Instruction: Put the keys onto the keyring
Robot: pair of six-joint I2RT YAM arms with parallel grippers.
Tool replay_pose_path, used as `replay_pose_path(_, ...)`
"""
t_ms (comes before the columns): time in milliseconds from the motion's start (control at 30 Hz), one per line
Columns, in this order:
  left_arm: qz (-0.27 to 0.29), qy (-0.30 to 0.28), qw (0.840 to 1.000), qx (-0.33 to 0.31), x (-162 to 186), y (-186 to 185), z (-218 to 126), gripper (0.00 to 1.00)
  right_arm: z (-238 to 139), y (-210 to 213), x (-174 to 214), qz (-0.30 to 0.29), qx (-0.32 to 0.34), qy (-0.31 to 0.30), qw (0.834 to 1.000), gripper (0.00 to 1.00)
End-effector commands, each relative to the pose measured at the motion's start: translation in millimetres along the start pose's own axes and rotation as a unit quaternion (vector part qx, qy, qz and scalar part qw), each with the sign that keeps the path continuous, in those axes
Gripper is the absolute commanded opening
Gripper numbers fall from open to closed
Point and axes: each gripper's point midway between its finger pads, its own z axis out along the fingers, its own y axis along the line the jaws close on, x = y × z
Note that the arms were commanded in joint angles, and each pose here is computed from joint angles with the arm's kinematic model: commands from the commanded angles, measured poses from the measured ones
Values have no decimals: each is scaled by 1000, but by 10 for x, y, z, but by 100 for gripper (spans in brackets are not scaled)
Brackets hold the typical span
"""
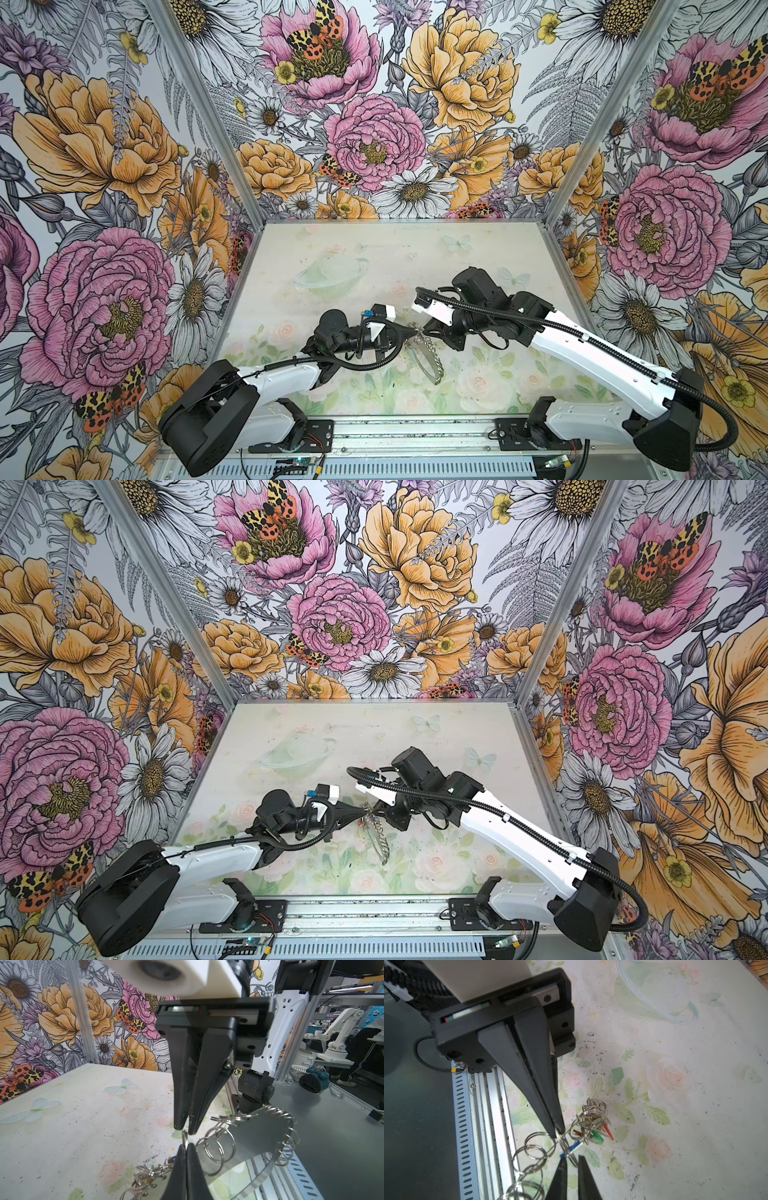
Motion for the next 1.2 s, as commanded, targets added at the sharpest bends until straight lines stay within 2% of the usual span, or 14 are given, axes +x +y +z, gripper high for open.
replay_pose_path(0, 24, -31, 999, 17, -162, -67, -27, 0, 57, -17, -31, 5, -3, -9, 1000, 12)
replay_pose_path(400, 22, -66, 997, 34, -313, -93, -22, 0, 161, 132, -34, 25, -42, -19, 999, 2)
replay_pose_path(633, 25, -70, 996, 54, -370, -147, -7, 0, 69, 145, -67, 21, -33, -33, 999, 2)
replay_pose_path(733, 25, -75, 995, 56, -382, -156, -21, 0, 50, 136, -53, 24, -27, -33, 999, 3)
replay_pose_path(900, 23, -79, 994, 67, -396, -198, -28, 0, -77, 76, -49, 18, 4, -46, 999, 12)
replay_pose_path(1000, 25, -81, 994, 71, -404, -213, -40, 0, -185, 91, -48, 0, 16, -60, 998, 15)
replay_pose_path(1167, 24, -85, 992, 88, -413, -259, -49, 0, -343, 275, -63, -45, -6, -98, 994, 20)
